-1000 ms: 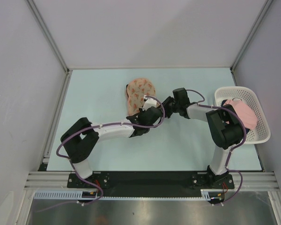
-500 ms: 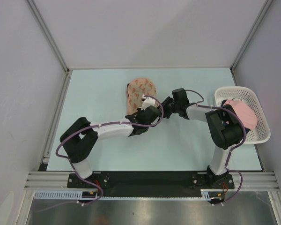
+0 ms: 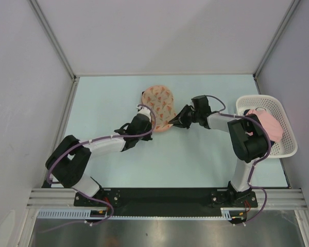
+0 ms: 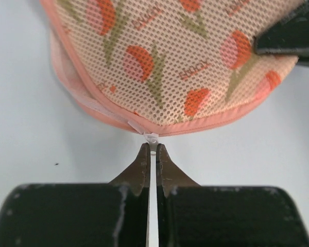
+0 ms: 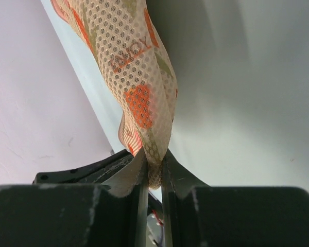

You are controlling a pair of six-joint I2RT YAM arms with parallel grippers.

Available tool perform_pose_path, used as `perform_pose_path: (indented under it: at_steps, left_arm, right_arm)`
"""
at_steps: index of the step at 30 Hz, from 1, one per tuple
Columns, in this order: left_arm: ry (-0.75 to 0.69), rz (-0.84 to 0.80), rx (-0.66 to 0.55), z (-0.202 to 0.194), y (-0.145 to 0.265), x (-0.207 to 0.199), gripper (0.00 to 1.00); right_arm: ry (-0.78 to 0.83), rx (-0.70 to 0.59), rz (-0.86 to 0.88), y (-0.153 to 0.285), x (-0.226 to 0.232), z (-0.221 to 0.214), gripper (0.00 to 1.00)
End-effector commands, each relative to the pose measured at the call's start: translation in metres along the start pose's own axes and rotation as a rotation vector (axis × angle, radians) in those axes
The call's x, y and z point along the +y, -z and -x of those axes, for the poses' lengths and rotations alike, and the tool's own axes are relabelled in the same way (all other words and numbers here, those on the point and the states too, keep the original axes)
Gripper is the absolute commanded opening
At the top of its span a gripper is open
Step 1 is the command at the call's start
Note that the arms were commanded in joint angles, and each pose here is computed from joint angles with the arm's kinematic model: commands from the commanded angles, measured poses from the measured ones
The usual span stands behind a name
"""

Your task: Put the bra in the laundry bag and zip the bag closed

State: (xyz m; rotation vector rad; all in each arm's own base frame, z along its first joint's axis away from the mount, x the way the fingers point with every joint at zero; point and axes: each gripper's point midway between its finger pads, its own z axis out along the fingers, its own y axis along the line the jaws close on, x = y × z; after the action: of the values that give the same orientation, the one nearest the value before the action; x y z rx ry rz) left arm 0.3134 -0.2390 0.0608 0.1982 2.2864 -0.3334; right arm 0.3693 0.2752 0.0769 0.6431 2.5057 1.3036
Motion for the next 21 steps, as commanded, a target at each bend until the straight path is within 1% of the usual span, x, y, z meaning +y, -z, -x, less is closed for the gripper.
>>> perform_pose_path:
  at_steps: [1,2,4,5,6,7,8,9,10,11,12,13,15,16,17,18,21]
  left_arm:
    - [-0.009,-0.209,0.012,-0.003,0.006,-0.018,0.00]
    - [-0.004,-0.278,0.034,-0.009,0.009,-0.028,0.00]
    - [0.028,-0.340,0.022,-0.006,0.010,-0.040,0.00]
    - [0.040,-0.361,0.024,-0.009,0.011,-0.043,0.00]
    - [0.054,-0.396,0.026,-0.008,0.013,-0.049,0.00]
    - [0.082,-0.424,0.011,-0.004,0.013,-0.056,0.00]
    - [0.095,-0.450,0.013,-0.003,0.014,-0.061,0.00]
    - [0.121,-0.485,0.006,0.002,0.016,-0.068,0.00]
    - [0.129,-0.495,0.006,0.003,0.014,-0.071,0.00]
    - [0.136,-0.504,0.006,0.004,0.014,-0.074,0.00]
    - [0.141,-0.522,0.002,0.006,0.015,-0.077,0.00]
    - [0.152,-0.529,0.003,0.007,0.014,-0.079,0.00]
    - [0.159,-0.540,-0.005,0.010,0.015,-0.083,0.00]
    - [0.157,-0.541,-0.008,0.011,0.015,-0.084,0.00]
    - [0.155,-0.544,-0.010,0.011,0.017,-0.087,0.00]
    - [0.154,-0.543,-0.009,0.010,0.018,-0.087,0.00]
    - [0.143,-0.528,-0.001,0.006,0.017,-0.090,0.00]
  right_arm:
    - [0.145,-0.011,0.024,-0.005,0.009,0.025,0.17]
    - [0.159,0.012,0.018,-0.007,0.008,0.024,0.18]
    - [0.201,0.011,0.021,-0.008,0.015,0.027,0.23]
    - [0.212,0.002,0.021,-0.006,0.017,0.029,0.34]
    - [0.225,-0.002,0.017,-0.005,0.017,0.028,0.40]
    - [0.218,0.018,-0.031,-0.002,0.006,0.021,0.49]
    - [0.214,-0.005,-0.066,0.001,0.000,0.022,0.72]
    - [0.208,-0.011,-0.079,0.010,-0.008,0.010,0.78]
    - [0.173,-0.035,-0.077,0.013,-0.009,0.006,0.87]
    - [0.146,-0.039,-0.068,0.017,-0.011,-0.002,0.88]
    - [0.181,-0.087,0.034,0.025,0.013,-0.003,0.88]
    - [0.146,-0.072,0.037,0.024,0.004,-0.017,0.90]
    - [0.109,-0.060,0.088,0.021,0.018,-0.027,0.89]
    - [0.105,-0.044,0.093,0.016,0.020,-0.037,0.89]
    - [0.071,-0.041,0.099,0.013,0.023,-0.040,0.88]
    - [0.076,-0.051,0.129,0.009,0.029,-0.039,0.88]
    - [0.043,-0.040,0.152,-0.001,0.036,-0.044,0.83]
